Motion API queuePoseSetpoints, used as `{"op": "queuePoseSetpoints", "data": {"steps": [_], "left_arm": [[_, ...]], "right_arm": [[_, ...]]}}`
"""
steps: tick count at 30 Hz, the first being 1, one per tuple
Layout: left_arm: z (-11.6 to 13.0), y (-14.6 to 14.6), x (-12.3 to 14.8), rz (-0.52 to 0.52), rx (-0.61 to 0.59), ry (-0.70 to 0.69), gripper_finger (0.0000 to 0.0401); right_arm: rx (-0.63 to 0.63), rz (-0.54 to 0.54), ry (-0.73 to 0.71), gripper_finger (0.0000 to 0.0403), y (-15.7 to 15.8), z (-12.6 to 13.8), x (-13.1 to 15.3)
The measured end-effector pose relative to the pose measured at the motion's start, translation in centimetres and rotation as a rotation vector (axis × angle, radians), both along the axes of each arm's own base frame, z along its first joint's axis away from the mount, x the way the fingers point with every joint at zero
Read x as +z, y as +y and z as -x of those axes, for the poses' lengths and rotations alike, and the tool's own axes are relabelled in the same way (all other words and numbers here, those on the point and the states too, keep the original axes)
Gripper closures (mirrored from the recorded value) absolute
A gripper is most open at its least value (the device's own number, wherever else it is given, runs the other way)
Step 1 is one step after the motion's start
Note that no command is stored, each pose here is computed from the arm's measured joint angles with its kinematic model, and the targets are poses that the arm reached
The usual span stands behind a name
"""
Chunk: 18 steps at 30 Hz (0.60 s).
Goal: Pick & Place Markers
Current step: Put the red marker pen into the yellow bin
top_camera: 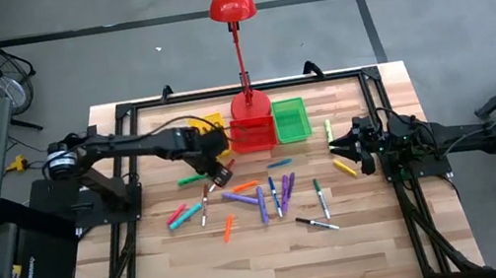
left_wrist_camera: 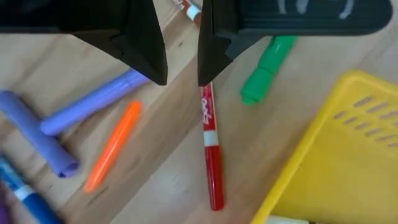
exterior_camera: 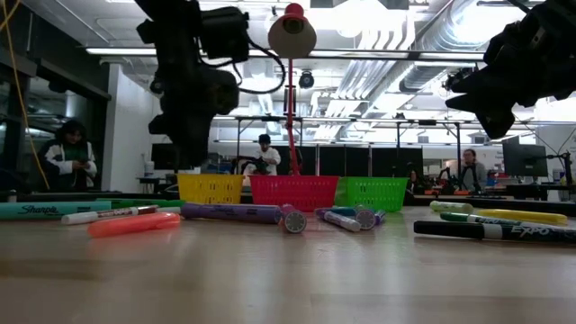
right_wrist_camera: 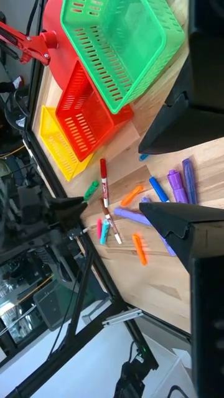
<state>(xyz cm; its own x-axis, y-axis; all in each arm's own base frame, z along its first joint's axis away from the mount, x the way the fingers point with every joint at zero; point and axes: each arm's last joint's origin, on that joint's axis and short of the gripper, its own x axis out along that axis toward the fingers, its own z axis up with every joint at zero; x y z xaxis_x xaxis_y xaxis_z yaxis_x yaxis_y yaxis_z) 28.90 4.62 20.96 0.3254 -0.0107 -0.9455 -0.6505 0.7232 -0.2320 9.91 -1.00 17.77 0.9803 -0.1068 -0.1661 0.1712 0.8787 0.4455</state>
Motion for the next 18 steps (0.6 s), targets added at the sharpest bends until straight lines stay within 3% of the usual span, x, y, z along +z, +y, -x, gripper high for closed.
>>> {"op": "queuePoseSetpoints", "data": {"steps": [10, 18], "left_arm": [[-3.7, 0.0, -1.6, -0.086, 0.080, 0.124, 0.0313], [-4.9, -0.1, -2.6, -0.083, 0.048, 0.190, 0.0313]], "right_arm": [[0.000, 0.000, 0.000, 0.0279, 0.0, 0.0, 0.0], [0.000, 0.000, 0.002, 0.0279, 0.0, 0.0, 0.0]]}}
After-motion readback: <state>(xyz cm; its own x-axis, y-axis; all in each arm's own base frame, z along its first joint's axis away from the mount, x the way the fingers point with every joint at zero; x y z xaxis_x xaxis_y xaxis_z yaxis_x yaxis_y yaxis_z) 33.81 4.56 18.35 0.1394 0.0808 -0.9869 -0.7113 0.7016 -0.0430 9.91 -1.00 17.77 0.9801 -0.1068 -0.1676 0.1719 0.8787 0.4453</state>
